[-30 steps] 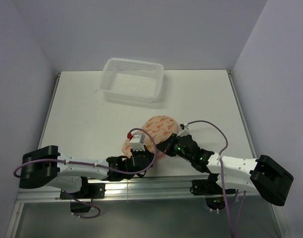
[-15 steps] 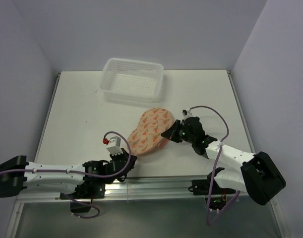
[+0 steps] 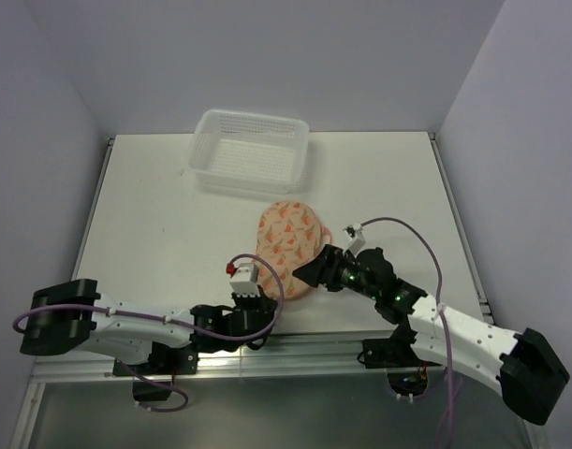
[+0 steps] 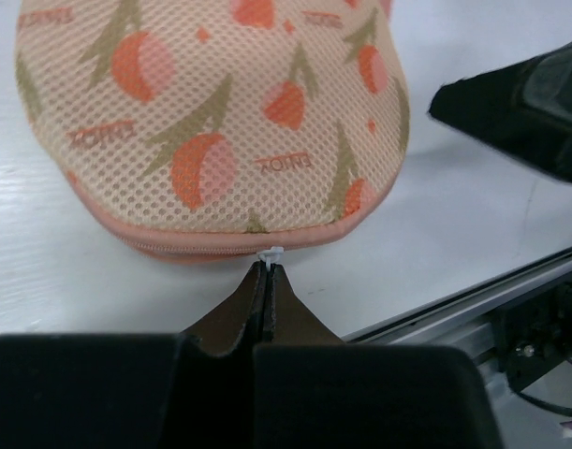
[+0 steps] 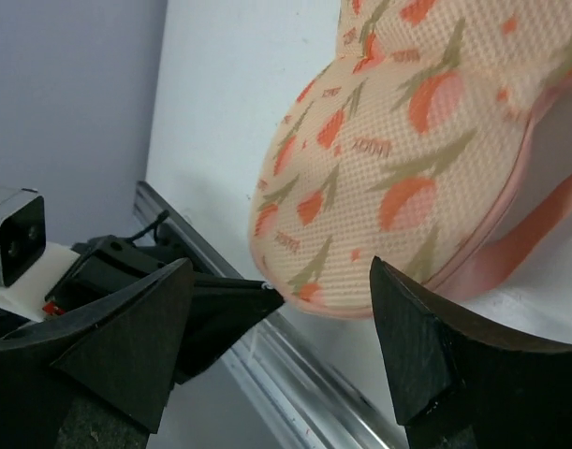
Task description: Place the bra in the laundry bag and zip it closed
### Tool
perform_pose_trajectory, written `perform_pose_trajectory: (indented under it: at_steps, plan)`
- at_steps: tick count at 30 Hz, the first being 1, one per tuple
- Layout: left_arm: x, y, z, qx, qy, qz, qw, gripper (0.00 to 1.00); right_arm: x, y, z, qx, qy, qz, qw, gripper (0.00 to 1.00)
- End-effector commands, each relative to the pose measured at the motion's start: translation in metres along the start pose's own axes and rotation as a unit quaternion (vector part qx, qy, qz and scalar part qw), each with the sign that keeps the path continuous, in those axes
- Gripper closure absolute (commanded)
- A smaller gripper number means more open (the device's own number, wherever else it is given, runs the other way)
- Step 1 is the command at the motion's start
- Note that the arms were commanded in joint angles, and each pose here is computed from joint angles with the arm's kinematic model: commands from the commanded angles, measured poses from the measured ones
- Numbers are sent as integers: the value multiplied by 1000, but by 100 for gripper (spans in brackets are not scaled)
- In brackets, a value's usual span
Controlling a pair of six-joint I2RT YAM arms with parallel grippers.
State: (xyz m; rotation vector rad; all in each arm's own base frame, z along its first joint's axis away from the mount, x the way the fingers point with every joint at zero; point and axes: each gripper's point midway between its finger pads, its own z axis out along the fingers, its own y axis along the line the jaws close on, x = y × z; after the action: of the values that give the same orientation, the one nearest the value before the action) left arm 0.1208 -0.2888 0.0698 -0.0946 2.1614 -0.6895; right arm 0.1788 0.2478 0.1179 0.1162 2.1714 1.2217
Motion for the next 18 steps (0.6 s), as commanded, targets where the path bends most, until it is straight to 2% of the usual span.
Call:
perform_pose_trajectory:
  at_steps: [1, 4, 10, 15, 18]
  plan:
    - [-21, -64, 2, 69, -31, -27, 997, 100, 8, -13, -10, 7, -31, 69, 997, 17]
    - [-22, -77, 5, 76, -32, -18, 996, 100, 19, -19, -17, -2, -37, 96, 995, 17]
    - [-11, -85, 8, 86, -13, -10, 996, 100, 20, -15, -11, -2, -25, 91, 996, 17]
    - [-16, -73, 6, 69, -22, -13, 997, 100, 33, -5, -4, -8, 25, 96, 995, 18]
    - [-25, -64, 4, 58, -34, -20, 998, 100, 33, -3, -12, -24, 16, 110, 994, 17]
